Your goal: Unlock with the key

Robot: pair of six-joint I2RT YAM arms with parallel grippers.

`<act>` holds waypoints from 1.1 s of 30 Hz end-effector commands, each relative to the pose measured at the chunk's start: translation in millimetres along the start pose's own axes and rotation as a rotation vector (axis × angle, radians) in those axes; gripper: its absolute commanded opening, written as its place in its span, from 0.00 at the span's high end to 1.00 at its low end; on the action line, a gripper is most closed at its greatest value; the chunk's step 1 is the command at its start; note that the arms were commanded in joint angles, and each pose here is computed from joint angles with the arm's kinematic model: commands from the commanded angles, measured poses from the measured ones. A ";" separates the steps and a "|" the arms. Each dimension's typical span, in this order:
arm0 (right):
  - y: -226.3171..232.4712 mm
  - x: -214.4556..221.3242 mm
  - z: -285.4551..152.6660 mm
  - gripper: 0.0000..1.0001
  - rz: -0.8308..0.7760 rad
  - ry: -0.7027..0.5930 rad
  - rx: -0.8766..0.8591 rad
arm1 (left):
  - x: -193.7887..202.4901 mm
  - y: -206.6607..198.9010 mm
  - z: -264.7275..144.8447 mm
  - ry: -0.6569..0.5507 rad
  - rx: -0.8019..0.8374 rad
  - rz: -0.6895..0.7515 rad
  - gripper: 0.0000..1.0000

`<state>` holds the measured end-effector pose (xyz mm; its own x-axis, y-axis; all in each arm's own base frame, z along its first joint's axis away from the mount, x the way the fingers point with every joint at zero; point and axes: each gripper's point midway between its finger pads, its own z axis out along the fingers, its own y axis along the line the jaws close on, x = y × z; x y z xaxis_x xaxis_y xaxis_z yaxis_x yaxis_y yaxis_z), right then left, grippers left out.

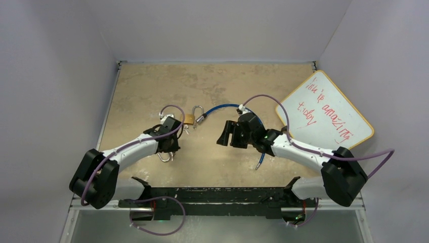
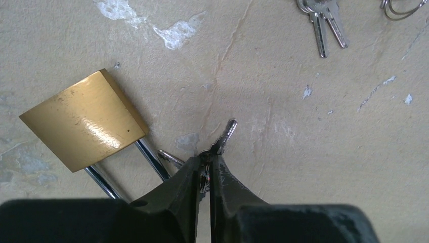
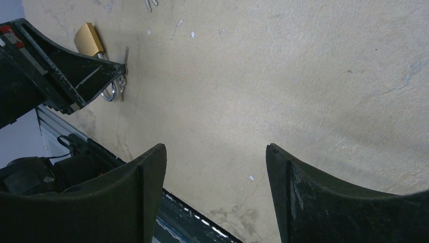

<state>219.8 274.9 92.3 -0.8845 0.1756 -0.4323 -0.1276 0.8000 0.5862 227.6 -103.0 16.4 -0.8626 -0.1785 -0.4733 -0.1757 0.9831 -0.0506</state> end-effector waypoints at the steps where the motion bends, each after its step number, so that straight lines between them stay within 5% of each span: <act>1: 3.3 0.2 -0.3 0.27 0.028 -0.009 -0.017 | -11.0 -12.4 -5.8 -0.012 0.058 0.026 0.93; 3: 3.1 1.0 3.5 0.27 0.029 0.001 -0.014 | -9.4 -18.3 -8.6 -0.002 0.094 0.037 1.00; 17: 21.2 18.5 36.8 0.31 0.030 0.094 -0.146 | 27.1 -85.0 -42.7 0.110 0.466 0.091 1.00; 20: 21.3 19.5 44.1 0.31 0.037 0.100 -0.141 | 31.6 -88.7 -45.1 0.129 0.482 0.113 0.74; 25: 20.7 18.5 51.3 0.31 0.042 0.103 -0.118 | 25.1 -87.9 -50.4 0.104 0.481 0.119 0.44; 29: 24.9 23.2 56.9 0.34 -0.022 0.120 -0.090 | 8.0 -84.6 -57.6 0.035 0.455 0.099 0.40; 33: 39.7 26.7 65.0 0.39 -0.111 0.117 0.004 | -14.0 -50.8 -56.1 -0.083 0.265 -0.004 0.49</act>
<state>215.7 326.1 43.3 -0.9396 0.0838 -0.3319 -0.1452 0.7806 0.6079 198.0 -179.5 50.6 -0.9017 -0.0802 -0.4249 0.0860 0.9297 -0.3581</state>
